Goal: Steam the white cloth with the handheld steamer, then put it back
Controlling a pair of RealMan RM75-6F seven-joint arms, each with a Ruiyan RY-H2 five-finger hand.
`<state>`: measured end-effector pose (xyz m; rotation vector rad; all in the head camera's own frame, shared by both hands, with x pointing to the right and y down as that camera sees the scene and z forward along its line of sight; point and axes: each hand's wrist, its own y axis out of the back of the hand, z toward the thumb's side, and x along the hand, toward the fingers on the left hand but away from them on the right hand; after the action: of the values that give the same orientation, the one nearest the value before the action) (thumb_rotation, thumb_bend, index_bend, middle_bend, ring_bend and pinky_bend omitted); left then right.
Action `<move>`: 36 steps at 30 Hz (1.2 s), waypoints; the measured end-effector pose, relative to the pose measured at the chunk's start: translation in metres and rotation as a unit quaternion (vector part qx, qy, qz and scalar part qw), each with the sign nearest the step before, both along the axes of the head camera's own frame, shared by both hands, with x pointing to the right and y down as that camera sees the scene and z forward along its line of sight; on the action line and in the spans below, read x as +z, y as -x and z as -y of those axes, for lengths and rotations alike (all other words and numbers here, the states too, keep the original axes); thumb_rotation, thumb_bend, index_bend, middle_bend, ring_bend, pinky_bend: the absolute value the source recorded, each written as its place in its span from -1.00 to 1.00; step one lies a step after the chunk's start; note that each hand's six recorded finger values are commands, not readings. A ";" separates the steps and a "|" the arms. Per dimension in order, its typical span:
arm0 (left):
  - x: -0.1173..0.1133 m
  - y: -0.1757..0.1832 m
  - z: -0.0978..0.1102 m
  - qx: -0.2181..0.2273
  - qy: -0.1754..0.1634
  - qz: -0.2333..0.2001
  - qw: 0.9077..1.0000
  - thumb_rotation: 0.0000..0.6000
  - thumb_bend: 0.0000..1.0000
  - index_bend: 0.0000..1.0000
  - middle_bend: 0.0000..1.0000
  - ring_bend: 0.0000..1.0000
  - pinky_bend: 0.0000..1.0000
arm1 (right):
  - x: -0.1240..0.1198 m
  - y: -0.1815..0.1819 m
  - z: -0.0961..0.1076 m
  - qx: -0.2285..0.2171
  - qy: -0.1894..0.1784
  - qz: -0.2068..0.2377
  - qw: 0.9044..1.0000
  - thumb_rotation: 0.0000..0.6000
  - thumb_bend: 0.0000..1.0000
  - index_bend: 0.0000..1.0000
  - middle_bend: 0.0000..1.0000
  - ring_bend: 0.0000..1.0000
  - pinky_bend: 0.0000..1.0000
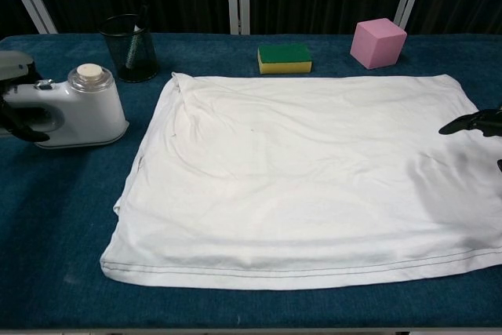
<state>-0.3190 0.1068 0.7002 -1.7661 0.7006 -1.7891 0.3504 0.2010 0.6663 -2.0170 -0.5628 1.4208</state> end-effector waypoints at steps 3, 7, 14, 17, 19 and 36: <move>-0.001 -0.001 0.000 0.005 -0.008 0.002 1.000 1.00 -0.67 -0.25 -0.21 -0.44 -0.08 | -0.002 -0.001 0.001 0.001 -0.004 0.001 1.000 1.00 0.43 -0.69 -0.72 -0.85 -0.63; -0.005 -0.002 -0.002 0.013 -0.011 0.001 1.000 1.00 -0.80 -0.60 -0.60 -0.81 -0.48 | -0.007 -0.003 0.005 0.006 -0.015 0.001 1.000 1.00 0.10 -0.69 -0.72 -0.85 -0.63; -0.017 0.002 -0.014 0.026 0.017 0.006 0.999 1.00 -0.99 -1.00 -1.00 -1.00 -0.90 | -0.024 -0.013 0.015 0.024 -0.045 0.001 0.999 1.00 -0.21 -0.70 -0.72 -0.85 -0.63; -0.028 0.009 -0.015 0.018 0.012 0.002 1.000 1.00 -0.99 -1.00 -1.00 -1.00 -0.94 | -0.035 -0.021 0.020 0.038 -0.062 -0.001 0.997 1.00 -0.21 -0.71 -0.72 -0.85 -0.63; -0.037 0.017 -0.014 0.008 -0.007 -0.001 1.000 1.00 -0.99 -1.00 -1.00 -1.00 -0.96 | -0.045 -0.030 0.024 0.052 -0.078 -0.002 0.996 1.00 -0.21 -0.73 -0.72 -0.85 -0.63; -0.126 0.152 -0.072 -0.106 -0.201 -0.049 0.973 1.00 -0.99 -0.97 -0.97 -1.00 -1.00 | -0.129 -0.123 0.012 0.183 -0.172 -0.054 0.966 1.00 -1.00 -1.00 -0.93 -1.00 -0.81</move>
<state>-0.4706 0.1786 0.5742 -1.5551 1.2364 -1.5545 0.4738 0.1889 0.5375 -1.6042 -1.0959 1.5056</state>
